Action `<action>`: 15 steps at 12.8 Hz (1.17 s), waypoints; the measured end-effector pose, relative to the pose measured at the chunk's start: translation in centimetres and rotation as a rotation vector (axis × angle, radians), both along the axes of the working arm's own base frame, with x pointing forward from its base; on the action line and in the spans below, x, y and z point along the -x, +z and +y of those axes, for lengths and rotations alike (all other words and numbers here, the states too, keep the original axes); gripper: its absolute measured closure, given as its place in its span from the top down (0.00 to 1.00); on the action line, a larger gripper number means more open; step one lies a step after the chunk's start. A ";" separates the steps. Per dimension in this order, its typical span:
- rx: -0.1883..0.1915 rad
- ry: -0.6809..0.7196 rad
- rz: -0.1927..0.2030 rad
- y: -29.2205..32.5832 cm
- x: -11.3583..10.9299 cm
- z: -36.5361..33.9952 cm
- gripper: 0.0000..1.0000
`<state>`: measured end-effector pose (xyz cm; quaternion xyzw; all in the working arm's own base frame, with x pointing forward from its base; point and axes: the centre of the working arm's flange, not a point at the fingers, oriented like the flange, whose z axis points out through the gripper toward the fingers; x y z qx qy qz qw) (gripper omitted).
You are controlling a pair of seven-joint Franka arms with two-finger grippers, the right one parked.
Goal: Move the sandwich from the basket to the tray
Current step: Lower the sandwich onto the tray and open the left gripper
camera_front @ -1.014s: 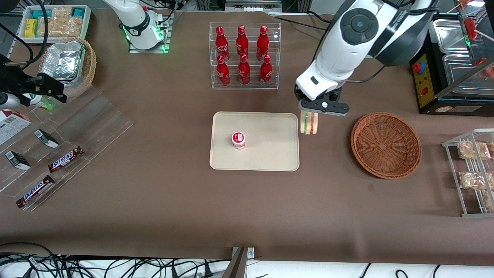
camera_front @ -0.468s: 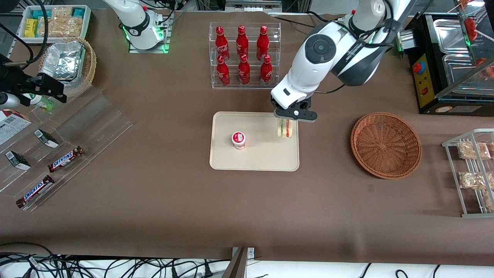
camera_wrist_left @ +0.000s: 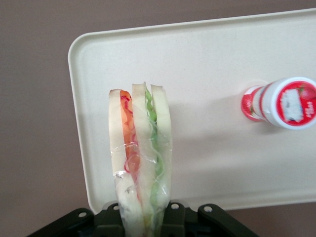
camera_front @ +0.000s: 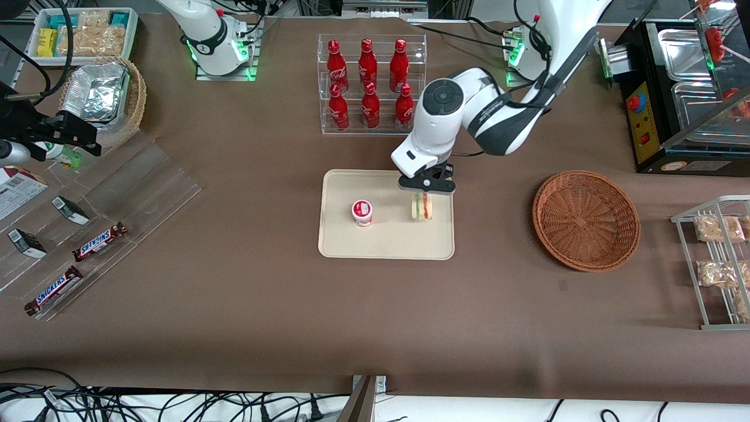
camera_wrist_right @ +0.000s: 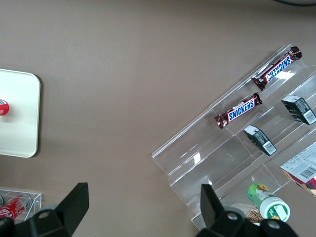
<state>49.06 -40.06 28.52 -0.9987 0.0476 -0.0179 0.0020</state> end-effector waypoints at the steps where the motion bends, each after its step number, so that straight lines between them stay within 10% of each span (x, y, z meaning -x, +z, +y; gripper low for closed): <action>1: -0.006 -0.001 -0.008 -1.3 -0.1 -0.1 0.19; 11: -0.038 0.027 -0.011 -7.0 -0.8 -0.3 0.19; 15: -0.035 0.040 -0.013 -6.9 -0.7 -0.5 0.56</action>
